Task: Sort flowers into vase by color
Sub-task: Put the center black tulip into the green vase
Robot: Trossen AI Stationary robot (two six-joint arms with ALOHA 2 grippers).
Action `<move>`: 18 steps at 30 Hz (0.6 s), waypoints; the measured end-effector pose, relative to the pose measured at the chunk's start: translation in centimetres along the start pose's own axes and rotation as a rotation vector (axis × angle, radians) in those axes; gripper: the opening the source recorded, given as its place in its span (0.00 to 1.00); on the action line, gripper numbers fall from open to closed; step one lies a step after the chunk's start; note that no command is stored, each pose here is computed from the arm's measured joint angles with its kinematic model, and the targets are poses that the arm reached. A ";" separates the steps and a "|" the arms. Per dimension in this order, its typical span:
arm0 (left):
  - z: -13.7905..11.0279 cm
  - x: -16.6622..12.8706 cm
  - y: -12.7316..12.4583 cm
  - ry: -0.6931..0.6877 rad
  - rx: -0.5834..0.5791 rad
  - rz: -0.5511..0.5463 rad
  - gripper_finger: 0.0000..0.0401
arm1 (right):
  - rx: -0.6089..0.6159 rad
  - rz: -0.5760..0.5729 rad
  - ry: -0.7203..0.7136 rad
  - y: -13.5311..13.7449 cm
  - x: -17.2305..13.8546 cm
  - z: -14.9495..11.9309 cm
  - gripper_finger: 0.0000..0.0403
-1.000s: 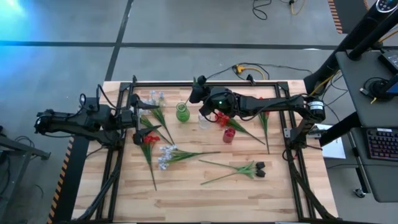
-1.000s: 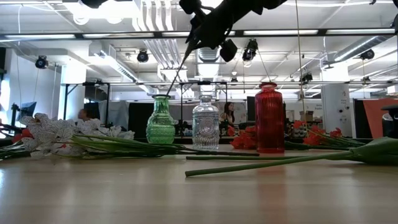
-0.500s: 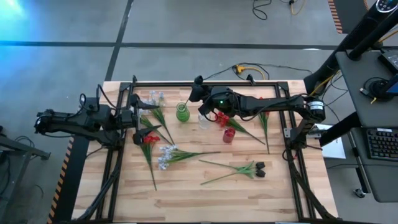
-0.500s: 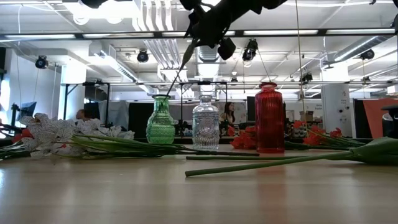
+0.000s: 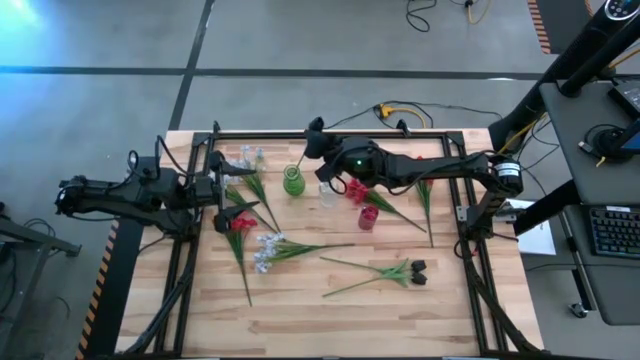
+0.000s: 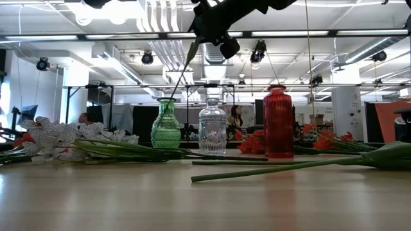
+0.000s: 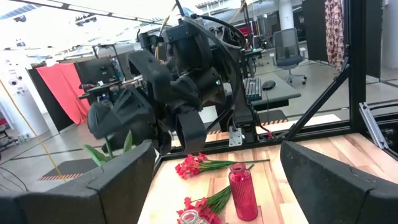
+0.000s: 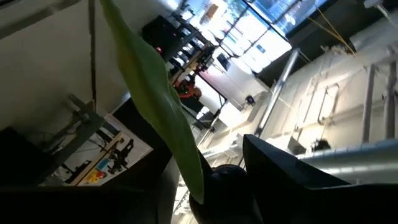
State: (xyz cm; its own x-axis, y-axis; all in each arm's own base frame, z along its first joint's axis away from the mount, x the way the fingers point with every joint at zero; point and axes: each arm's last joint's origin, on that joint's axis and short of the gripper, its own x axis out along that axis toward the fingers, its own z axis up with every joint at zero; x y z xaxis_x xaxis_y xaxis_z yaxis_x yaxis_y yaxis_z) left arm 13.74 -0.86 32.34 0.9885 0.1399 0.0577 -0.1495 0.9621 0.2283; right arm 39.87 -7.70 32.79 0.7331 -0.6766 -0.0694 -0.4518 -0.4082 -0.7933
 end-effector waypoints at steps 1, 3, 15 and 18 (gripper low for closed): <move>0.0 0.0 0.0 0.000 0.000 0.000 0.82 | 0.024 -0.012 0.006 -0.1 0.0 -0.1 0.42; 0.0 0.0 0.0 0.000 0.000 0.000 0.82 | 0.053 -0.025 0.012 -0.3 0.0 -0.1 0.43; 0.0 0.0 0.0 0.000 0.000 0.000 0.82 | 0.259 -0.048 -0.005 -0.4 -0.1 -0.1 0.43; 0.0 0.0 0.0 0.000 0.000 0.000 0.82 | 0.268 -0.048 0.004 -0.4 -0.1 -0.2 0.43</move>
State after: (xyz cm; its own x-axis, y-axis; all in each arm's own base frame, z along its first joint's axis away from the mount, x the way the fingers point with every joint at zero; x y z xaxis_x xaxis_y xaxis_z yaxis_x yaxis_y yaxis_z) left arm 13.74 -0.86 32.33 0.9885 0.1399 0.0574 -0.1495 0.9619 0.2288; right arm 39.94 -7.59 33.24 0.7483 -0.6628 -0.0261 -0.2655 -0.2633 -0.9275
